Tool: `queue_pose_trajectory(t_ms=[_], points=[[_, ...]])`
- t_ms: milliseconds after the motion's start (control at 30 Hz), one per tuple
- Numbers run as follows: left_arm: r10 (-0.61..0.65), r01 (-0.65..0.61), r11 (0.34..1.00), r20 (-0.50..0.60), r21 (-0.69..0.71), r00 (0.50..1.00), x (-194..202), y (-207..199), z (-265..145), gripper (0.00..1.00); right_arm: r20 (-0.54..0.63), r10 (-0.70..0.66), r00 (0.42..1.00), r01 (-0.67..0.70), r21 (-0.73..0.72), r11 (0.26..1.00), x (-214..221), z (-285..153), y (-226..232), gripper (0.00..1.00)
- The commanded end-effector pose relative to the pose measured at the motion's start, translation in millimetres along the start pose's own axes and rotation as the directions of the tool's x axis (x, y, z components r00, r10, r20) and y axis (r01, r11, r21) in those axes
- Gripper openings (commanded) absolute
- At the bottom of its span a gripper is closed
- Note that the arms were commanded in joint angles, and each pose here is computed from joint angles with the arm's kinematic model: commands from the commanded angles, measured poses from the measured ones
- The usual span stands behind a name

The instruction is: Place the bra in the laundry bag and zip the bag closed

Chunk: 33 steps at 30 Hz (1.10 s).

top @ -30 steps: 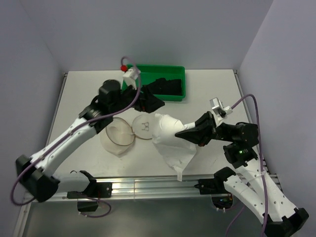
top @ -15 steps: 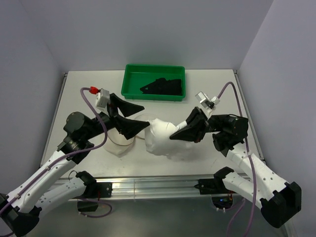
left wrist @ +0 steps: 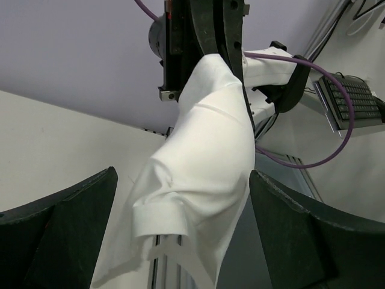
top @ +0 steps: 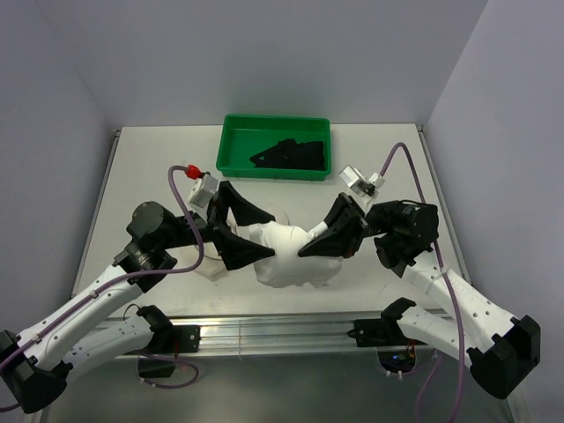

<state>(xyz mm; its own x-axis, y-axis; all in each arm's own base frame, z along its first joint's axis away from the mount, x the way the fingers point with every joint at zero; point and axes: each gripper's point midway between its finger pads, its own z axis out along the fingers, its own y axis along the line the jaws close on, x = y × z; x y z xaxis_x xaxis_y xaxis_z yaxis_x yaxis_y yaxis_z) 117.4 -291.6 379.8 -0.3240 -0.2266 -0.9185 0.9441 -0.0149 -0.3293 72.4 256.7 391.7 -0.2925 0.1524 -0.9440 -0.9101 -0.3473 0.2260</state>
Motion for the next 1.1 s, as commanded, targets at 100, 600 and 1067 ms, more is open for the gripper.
queue_pose_trajectory(t_ms=[100,600,1067], points=[[0.010,-0.011,0.998,0.010,0.062,1.000,-0.9,-13.7,1.9,0.62,0.012,-0.069,0.998,0.069,-0.007,0.998,-15.1,5.8,5.3,0.00],[0.116,-0.088,0.973,0.123,-0.212,0.986,-38.7,11.4,-15.0,0.00,-0.028,-0.040,0.999,0.049,0.577,0.816,21.0,-49.1,-51.4,0.85],[0.088,-0.094,0.995,-0.201,-0.017,0.976,0.6,1.2,6.9,0.00,-0.203,-0.206,0.957,0.285,0.533,0.797,-37.6,-36.7,-48.3,1.00]])
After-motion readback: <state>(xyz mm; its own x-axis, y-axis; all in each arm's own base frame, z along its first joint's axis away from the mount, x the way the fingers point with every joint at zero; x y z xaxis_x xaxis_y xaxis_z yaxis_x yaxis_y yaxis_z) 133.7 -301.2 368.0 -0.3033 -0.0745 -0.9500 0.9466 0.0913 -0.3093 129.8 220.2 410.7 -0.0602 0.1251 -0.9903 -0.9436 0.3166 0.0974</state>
